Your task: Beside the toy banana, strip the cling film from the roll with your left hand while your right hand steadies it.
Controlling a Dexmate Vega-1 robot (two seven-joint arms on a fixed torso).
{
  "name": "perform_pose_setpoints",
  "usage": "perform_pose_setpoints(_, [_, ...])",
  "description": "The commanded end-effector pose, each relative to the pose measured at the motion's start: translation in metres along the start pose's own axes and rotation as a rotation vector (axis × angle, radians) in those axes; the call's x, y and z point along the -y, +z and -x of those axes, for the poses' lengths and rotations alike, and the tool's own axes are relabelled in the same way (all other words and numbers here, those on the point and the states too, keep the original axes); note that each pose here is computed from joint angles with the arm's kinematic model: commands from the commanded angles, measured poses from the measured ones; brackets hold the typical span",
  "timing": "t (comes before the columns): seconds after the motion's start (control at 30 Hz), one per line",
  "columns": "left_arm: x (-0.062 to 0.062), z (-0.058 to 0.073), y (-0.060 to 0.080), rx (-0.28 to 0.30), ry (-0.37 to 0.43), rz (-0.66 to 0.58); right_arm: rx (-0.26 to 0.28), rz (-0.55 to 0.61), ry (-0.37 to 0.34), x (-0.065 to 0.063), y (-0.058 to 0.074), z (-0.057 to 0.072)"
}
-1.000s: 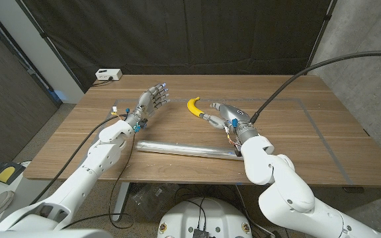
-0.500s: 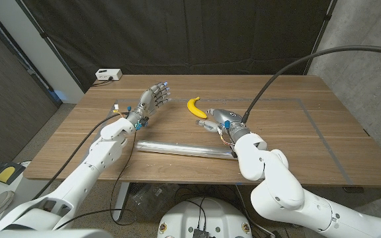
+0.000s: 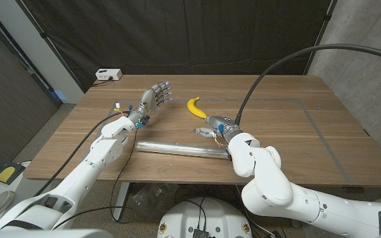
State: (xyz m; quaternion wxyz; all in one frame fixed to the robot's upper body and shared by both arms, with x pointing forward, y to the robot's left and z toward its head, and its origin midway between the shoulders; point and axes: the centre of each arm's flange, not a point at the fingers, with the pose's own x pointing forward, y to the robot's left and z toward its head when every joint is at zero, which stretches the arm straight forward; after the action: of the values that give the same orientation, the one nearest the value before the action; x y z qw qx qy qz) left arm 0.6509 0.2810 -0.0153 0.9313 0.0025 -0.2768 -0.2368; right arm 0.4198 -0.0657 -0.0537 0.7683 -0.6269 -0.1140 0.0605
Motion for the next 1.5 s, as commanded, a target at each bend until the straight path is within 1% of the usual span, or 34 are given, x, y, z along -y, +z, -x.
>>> perform_pose_setpoints(0.03, [0.003, -0.003, 0.001, -0.007, -0.020, -0.003, -0.037, 0.040, 0.068, -0.015, 0.011, 0.002])
perform_pose_setpoints(0.23, [0.003, -0.002, 0.004, -0.002, -0.024, -0.009, -0.069, 0.077, 0.070, -0.021, 0.016, 0.002])
perform_pose_setpoints(0.4, [0.003, -0.001, 0.006, 0.000, -0.021, -0.008, -0.080, 0.075, 0.095, -0.028, 0.018, -0.001])
perform_pose_setpoints(0.53, [0.003, -0.001, 0.005, -0.004, -0.028, -0.008, -0.099, 0.101, 0.109, -0.033, 0.022, -0.003])
perform_pose_setpoints(0.7, [0.004, -0.001, 0.005, -0.004, -0.031, -0.005, -0.129, 0.146, 0.091, -0.037, 0.029, -0.003])
perform_pose_setpoints(0.9, [0.005, -0.001, 0.004, -0.004, -0.037, 0.010, -0.150, 0.181, 0.079, -0.044, 0.034, -0.004])
perform_pose_setpoints(1.1, [0.006, -0.003, 0.004, -0.005, -0.043, 0.009, -0.170, 0.225, 0.038, -0.048, 0.039, -0.005])
perform_pose_setpoints(1.2, [0.006, -0.003, 0.005, -0.005, -0.044, 0.008, -0.157, 0.226, 0.034, -0.051, 0.041, -0.008])
perform_pose_setpoints(1.5, [0.005, -0.004, 0.004, -0.015, -0.041, 0.007, -0.111, 0.225, 0.037, -0.061, 0.046, -0.024])
